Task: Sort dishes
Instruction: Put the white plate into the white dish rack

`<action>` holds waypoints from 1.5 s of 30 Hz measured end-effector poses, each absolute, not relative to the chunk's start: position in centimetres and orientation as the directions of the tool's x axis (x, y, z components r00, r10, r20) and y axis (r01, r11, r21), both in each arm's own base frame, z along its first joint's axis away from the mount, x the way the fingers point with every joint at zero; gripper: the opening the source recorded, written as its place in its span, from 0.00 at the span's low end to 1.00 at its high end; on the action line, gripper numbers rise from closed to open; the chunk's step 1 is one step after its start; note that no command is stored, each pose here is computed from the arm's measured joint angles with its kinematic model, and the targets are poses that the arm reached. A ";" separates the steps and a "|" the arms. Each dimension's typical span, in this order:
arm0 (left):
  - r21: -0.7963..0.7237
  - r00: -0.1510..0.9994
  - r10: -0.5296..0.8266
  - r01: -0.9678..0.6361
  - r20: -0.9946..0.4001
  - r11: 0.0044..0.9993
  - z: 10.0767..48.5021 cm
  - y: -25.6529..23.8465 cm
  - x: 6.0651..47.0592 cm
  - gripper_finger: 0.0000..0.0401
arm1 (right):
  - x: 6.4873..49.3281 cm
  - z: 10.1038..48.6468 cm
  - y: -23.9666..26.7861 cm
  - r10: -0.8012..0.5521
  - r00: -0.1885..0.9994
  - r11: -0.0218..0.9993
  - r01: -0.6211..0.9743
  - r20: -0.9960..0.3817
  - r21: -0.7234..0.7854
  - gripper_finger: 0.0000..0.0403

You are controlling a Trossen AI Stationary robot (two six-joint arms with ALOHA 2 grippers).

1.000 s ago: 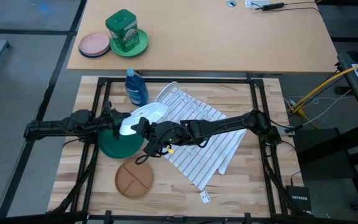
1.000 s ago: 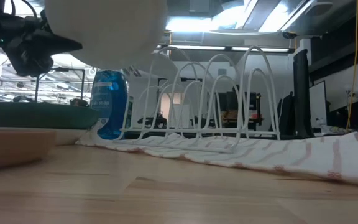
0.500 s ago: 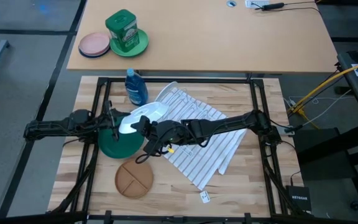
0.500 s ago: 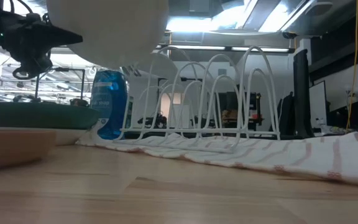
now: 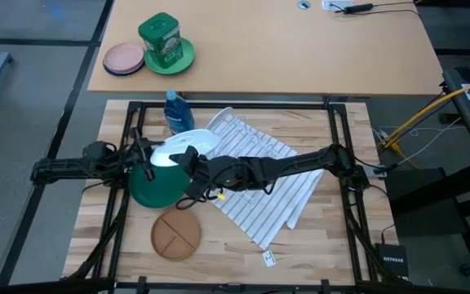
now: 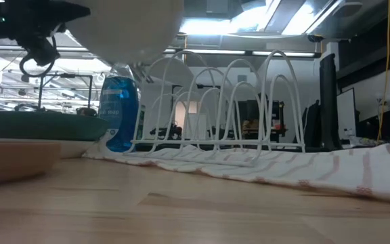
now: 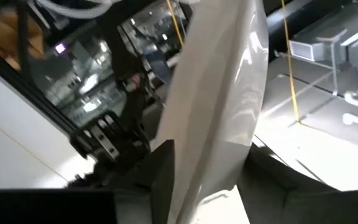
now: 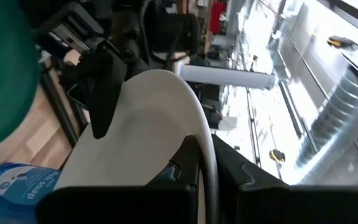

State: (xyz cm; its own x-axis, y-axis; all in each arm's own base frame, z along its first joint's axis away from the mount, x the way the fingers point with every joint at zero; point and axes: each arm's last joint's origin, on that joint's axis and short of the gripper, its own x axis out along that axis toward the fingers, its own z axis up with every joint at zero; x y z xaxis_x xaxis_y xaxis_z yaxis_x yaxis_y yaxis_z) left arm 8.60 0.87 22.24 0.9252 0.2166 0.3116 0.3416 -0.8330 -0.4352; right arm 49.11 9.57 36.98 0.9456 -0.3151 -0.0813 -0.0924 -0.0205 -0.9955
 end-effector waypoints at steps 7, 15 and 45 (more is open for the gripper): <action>-0.393 0.901 0.232 0.375 0.365 -0.840 22.8 0.9 8.4 0.25 | 49.1 37.3 9.4 -0.350 0.935 0.047 -0.041 -0.055 -0.998 0.04; -0.396 0.892 0.243 0.394 0.381 -0.829 23.0 0.9 8.3 0.24 | 49.2 37.7 9.3 -0.371 0.929 0.045 0.007 -0.010 -0.999 0.04; -0.389 0.853 0.281 0.462 0.439 -0.797 23.6 1.0 8.0 0.10 | 49.1 38.1 9.0 -0.405 0.914 0.233 0.124 0.019 -0.964 0.06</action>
